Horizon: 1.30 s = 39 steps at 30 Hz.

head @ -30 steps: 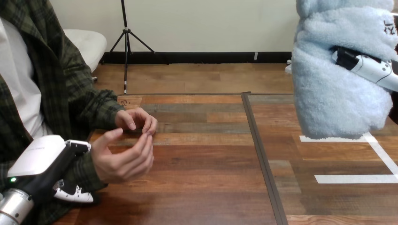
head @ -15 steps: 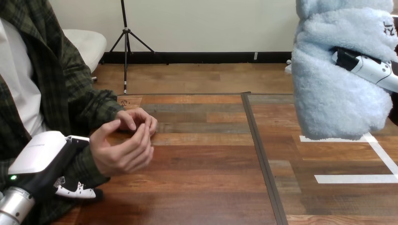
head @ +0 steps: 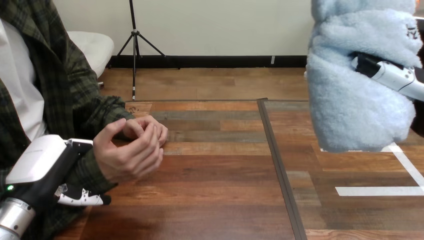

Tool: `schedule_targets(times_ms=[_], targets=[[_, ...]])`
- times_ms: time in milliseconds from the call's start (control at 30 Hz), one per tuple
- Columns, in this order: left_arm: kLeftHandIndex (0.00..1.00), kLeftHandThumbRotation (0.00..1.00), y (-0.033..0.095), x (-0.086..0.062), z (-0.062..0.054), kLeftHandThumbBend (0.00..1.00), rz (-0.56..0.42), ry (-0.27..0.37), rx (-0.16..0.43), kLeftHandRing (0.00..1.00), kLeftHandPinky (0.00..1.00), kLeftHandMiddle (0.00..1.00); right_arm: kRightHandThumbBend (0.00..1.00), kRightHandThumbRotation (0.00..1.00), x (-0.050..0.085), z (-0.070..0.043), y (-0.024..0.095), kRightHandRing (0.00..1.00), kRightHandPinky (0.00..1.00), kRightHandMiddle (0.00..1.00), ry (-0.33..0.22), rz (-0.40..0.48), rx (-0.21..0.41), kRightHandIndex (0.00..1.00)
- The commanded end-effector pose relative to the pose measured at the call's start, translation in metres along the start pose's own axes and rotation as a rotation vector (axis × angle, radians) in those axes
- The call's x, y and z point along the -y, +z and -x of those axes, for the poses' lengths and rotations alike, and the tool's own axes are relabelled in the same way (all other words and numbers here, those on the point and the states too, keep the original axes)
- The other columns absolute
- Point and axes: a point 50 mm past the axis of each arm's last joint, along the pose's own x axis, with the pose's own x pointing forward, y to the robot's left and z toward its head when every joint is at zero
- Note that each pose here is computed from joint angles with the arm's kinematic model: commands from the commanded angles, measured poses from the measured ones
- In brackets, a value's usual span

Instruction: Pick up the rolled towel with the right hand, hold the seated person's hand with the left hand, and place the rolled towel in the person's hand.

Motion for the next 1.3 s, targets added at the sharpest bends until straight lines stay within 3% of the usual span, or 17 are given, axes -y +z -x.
schedule_targets(times_ms=[0, 300, 633, 1033, 1267], targets=[[0.46, 0.0, 0.012, -0.012, -0.012, 0.94, 0.028, 0.076, 0.071, 0.4, 0.37, 0.46, 0.5, 0.0, -0.007, -0.011, 0.009, 0.05, 0.01, 0.1, 0.037, -0.02, 0.087, 0.09], [0.46, 0.0, 0.019, -0.012, -0.013, 0.93, 0.062, 0.099, 0.104, 0.4, 0.37, 0.46, 0.47, 0.0, -0.011, -0.014, -0.003, 0.05, 0.01, 0.09, 0.088, -0.035, 0.072, 0.09], [0.46, 0.0, 0.028, -0.014, -0.016, 0.92, 0.074, 0.108, 0.136, 0.41, 0.36, 0.45, 0.5, 0.0, -0.019, -0.019, -0.016, 0.04, 0.0, 0.08, 0.098, -0.037, 0.046, 0.09], [0.45, 0.0, 0.04, -0.015, -0.018, 0.91, 0.112, 0.127, 0.179, 0.4, 0.36, 0.44, 0.51, 0.0, -0.031, -0.026, -0.024, 0.04, 0.0, 0.08, 0.142, -0.022, 0.018, 0.08], [0.44, 0.0, 0.046, -0.015, -0.02, 0.9, 0.13, 0.129, 0.191, 0.4, 0.35, 0.43, 0.44, 0.0, -0.041, -0.03, -0.026, 0.03, 0.0, 0.07, 0.152, -0.056, -0.009, 0.07]])
